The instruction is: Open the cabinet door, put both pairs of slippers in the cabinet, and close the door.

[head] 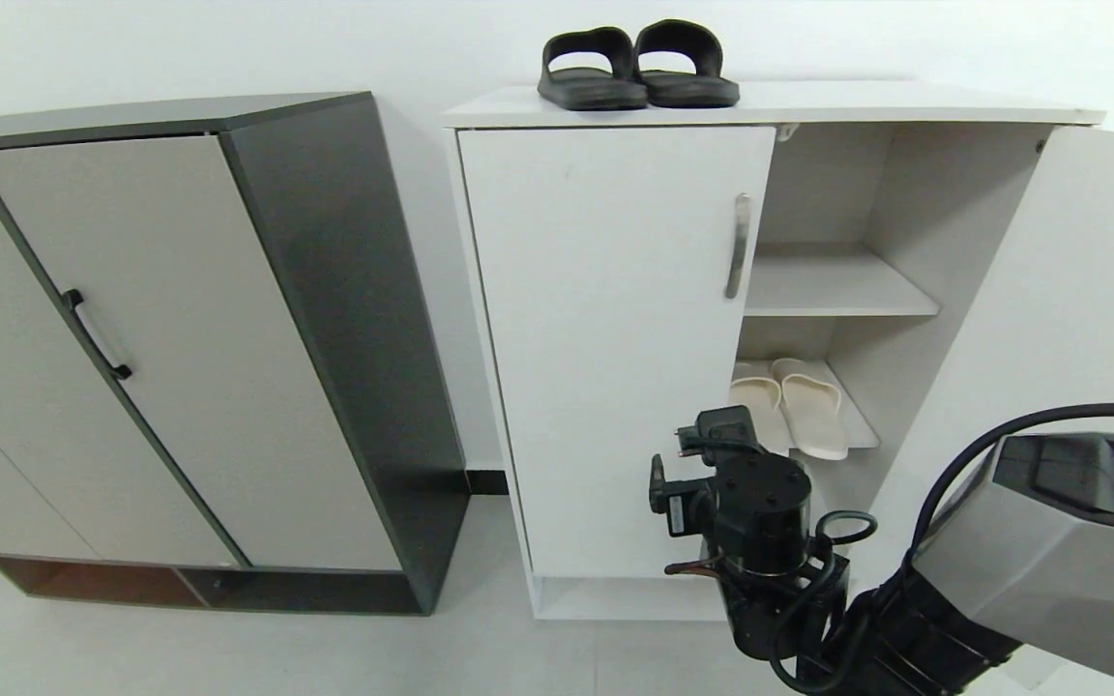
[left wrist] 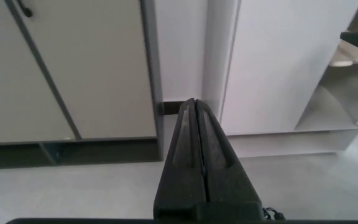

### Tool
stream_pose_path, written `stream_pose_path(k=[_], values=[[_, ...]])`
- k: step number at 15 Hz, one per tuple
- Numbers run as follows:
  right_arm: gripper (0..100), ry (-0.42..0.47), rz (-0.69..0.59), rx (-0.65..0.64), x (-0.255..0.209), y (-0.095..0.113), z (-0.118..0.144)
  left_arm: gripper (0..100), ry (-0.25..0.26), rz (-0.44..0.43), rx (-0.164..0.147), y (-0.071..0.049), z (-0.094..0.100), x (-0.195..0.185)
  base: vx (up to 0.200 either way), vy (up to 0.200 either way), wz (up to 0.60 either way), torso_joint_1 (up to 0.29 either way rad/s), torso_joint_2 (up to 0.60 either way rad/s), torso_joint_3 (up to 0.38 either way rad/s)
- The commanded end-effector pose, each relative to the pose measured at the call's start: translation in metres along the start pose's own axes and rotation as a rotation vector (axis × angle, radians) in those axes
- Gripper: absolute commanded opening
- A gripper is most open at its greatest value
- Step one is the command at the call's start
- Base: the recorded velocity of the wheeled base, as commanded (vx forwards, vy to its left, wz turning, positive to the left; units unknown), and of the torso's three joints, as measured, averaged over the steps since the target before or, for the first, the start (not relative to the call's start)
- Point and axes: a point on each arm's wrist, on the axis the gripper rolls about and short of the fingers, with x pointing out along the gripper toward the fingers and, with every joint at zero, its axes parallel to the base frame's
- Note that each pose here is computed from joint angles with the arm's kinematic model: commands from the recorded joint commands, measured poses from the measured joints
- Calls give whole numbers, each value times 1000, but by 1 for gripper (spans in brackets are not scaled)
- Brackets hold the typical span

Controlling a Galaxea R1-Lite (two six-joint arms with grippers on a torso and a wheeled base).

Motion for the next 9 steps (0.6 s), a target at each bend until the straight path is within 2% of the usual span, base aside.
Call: stream_pose_path(k=[1, 9], values=[[100, 2, 0, -3, 0, 0, -1, 0, 0, 0, 2, 0, 0, 0, 0, 0, 0, 0, 0, 0], [100, 9, 0, -8, 1, 1, -5, 0, 0, 0, 1, 0, 0, 0, 0, 0, 0, 0, 0, 0]])
